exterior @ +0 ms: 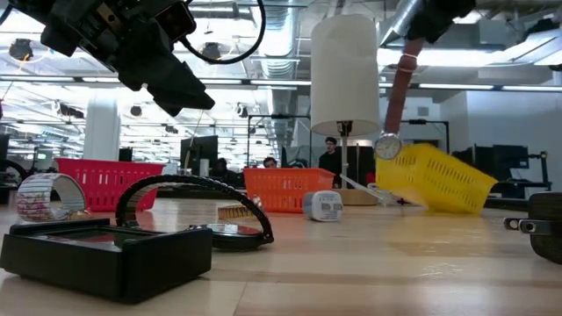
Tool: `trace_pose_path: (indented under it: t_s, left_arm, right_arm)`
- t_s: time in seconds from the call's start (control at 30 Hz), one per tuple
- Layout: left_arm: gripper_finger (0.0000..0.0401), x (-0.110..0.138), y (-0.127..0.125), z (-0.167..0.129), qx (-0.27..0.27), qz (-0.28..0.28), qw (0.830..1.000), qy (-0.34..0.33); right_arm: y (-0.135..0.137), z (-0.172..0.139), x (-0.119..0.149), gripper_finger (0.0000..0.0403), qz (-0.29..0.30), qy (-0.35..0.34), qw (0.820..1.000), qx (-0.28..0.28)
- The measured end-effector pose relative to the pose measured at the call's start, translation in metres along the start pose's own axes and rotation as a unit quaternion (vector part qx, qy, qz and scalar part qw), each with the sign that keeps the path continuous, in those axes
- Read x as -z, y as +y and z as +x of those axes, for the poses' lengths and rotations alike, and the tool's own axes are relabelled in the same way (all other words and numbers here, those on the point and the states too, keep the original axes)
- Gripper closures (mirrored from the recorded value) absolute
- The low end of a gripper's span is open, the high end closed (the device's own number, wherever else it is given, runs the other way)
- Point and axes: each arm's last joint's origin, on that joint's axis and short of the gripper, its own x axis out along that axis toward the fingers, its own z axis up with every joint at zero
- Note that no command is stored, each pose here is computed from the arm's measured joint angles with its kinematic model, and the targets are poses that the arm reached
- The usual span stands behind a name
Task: Pick & Place Office items
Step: Put the dark brown wrist watch into the yellow bin
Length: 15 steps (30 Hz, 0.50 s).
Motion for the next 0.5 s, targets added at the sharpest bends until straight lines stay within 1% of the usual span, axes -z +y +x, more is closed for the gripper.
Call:
trace_pose_path:
  t_s: [0.27,0.33,0.43,0.5]
  left_arm:
    - [0.0261,0.0,0.0,0.0,0.0,0.0,1.0,0.0]
    - [0.0261,0.0,0.0,0.0,0.0,0.0,1.0,-0.001]
    - [0.0261,0.0,0.0,0.0,0.001,0.0,1.0,-0.001]
    - [0.0261,0.0,0.0,0.0,0.001,0.0,1.0,-0.001]
  right_arm:
    - [0.023,0.059,-0.001,0.04,-0.038,0.1,0.994,-0.03]
    - [0.027,0.07,0.001,0.04,-0.058,0.121,0.99,-0.034]
    - [0.031,0.078,-0.002,0.04,-0.079,0.133,0.987,-0.039]
    - [0.032,0.074,-0.013,0.04,-0.086,0.116,0.989,-0.041]
